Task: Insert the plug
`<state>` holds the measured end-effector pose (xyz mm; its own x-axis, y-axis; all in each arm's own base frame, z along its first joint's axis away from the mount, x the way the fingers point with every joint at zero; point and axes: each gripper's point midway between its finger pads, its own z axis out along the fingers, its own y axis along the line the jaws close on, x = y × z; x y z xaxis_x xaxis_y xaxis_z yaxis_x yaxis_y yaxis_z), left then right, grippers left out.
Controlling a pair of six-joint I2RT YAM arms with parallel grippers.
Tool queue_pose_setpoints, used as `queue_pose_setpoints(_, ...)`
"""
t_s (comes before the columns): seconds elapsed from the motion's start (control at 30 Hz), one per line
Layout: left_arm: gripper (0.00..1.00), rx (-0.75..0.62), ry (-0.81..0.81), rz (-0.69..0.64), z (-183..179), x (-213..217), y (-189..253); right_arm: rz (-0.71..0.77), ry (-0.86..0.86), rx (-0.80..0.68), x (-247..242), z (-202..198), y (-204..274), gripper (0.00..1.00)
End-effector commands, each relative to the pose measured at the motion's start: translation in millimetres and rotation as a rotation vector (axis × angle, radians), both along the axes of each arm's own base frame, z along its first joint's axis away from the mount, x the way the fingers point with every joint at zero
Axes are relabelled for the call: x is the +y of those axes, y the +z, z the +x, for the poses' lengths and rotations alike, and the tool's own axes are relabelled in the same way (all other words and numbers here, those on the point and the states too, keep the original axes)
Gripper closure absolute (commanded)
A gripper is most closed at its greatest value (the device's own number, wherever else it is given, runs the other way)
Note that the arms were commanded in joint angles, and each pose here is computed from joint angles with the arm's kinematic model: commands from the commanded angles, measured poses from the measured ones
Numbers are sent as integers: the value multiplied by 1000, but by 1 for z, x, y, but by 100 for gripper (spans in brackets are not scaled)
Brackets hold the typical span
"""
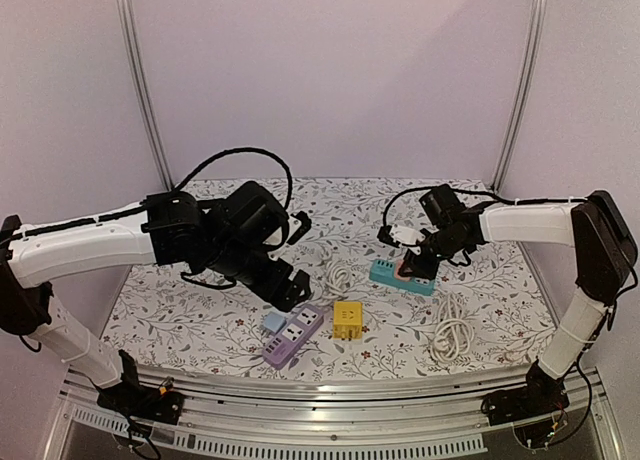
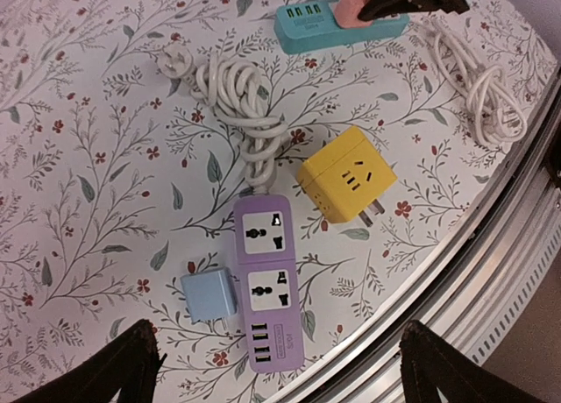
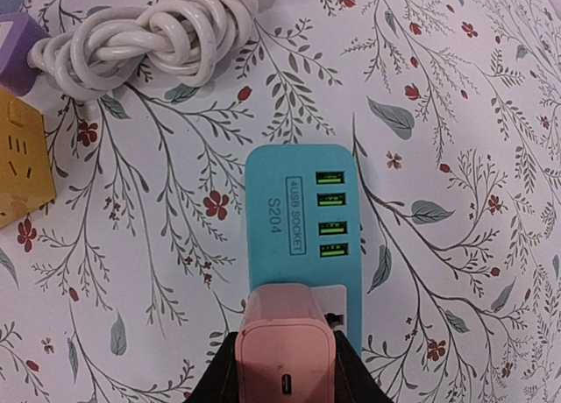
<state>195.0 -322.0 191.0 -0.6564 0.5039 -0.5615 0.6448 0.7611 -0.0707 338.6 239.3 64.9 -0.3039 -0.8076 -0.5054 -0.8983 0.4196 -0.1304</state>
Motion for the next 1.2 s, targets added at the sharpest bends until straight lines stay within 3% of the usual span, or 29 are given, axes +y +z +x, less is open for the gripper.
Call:
queue_pose_setpoints(0.0,4,-2,38,-19,5,5,6,-99,-44,112,-17,-11,-45,100)
queue_pose_setpoints(0.43,5,13,173,-14,18,33,-4,-207,-158,226,-30,-16,-71,100)
queue_pose_setpoints(0.67,5,84,291,26,25,55,-37,-276,-212,252,-40,-27,-78,99)
queue_pose_setpoints(0.97,6,124,325,87,27,67,-64,-220,-233,195,-36,-23,-60,86)
queue_pose_setpoints(1.17,7,129,317,84,30,64,-66,-163,-239,119,-26,-6,-28,72)
